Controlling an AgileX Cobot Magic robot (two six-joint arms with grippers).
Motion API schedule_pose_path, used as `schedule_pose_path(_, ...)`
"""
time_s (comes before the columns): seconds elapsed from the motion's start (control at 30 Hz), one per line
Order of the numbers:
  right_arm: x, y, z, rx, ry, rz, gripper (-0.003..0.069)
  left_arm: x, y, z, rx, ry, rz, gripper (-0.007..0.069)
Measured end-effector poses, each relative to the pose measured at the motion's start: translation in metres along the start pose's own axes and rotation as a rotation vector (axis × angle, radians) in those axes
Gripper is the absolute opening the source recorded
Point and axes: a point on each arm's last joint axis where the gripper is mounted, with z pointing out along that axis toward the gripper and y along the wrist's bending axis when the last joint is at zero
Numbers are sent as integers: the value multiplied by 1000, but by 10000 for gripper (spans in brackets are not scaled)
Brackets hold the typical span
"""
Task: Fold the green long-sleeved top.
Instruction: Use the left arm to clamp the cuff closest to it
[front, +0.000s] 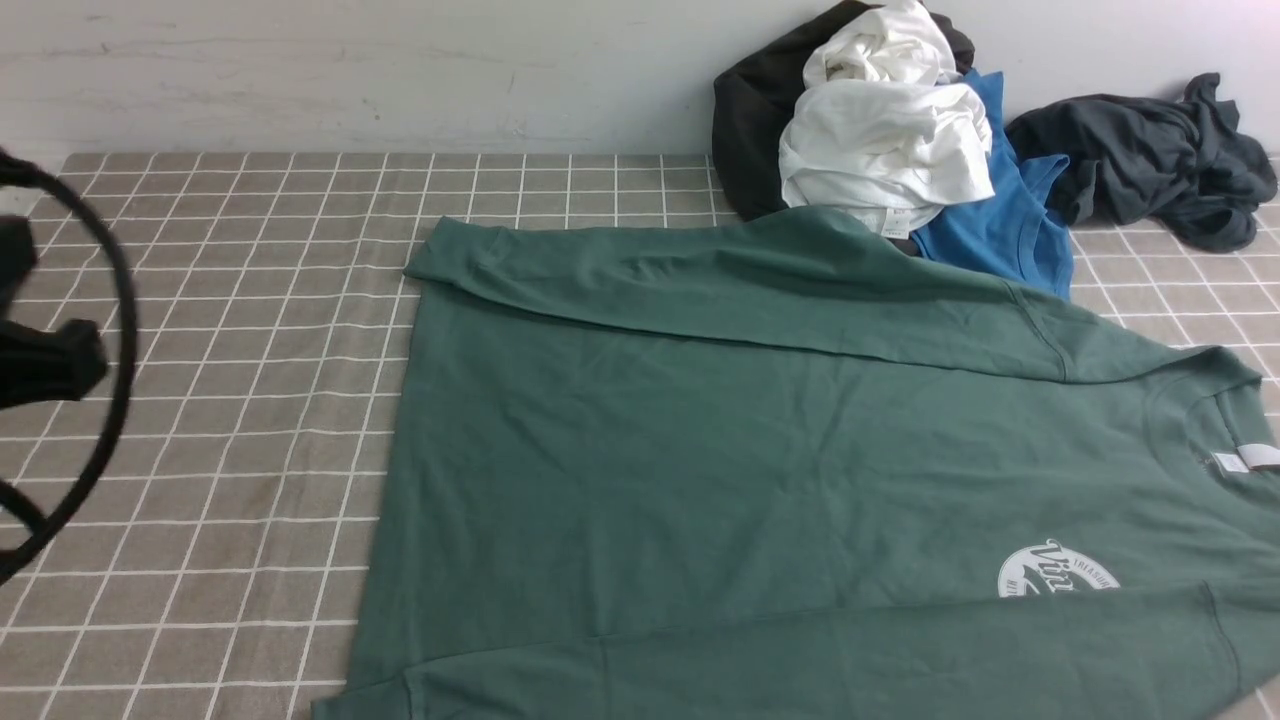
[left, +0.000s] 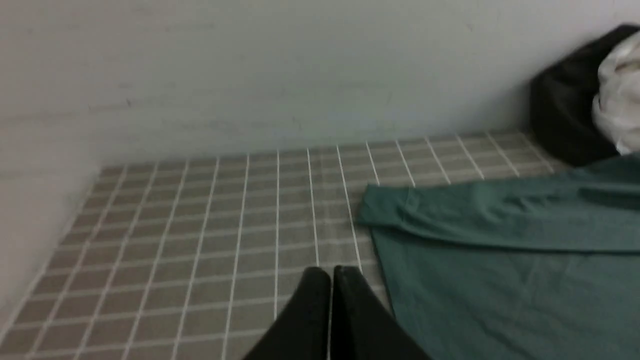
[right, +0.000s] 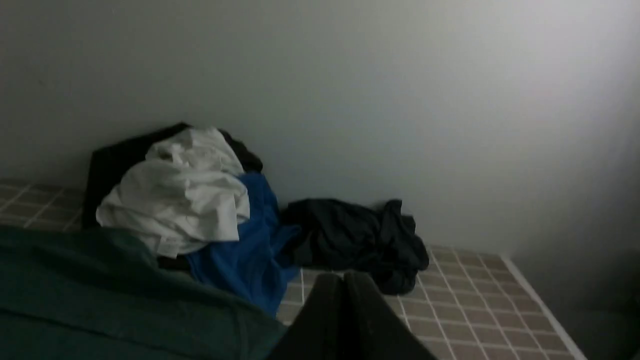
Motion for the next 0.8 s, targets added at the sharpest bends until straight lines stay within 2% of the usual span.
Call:
schedule_pose_path(0.13,21,13,24,-71,242,19,-6,25,-2,30,-1,253,-118,-8)
schedule_pose_path(0.17,34,22,36,-116,377,6,-6,41,-6,41,8,405,-141,-8)
schedule_pose_path(0.2,37,24,39,-128,409,-2,-6,46,-8,44,13,452,-138,-8)
schedule_pose_path(0.27,54,43,56,-215,579,-48,-6,81,-22,59,76,762,-68,-7)
schedule_pose_path(0.33,56,52,61,-258,614,-63,-6,92,-28,62,103,850,-42,-6)
schedule_pose_path(0.37,54,65,70,-315,640,-83,-6,106,-36,67,137,964,-15,6)
schedule_pose_path(0.43,52,75,78,-355,655,-97,-6,114,-41,70,152,1017,-1,25)
schedule_pose_path(0.5,43,91,93,-412,664,-98,-6,125,-45,78,159,1081,6,96)
schedule_pose_path(0.6,42,102,105,-439,706,-80,-6,131,-46,84,152,1091,5,188)
schedule_pose_path(0.63,45,106,112,-450,755,-71,-6,135,-46,89,148,1094,5,263)
schedule_pose_path(0.7,49,111,116,-460,804,-65,-6,139,-46,93,142,1103,4,346)
schedule_pose_path(0.8,53,113,119,-467,830,-58,-6,145,-46,99,136,1115,-1,398)
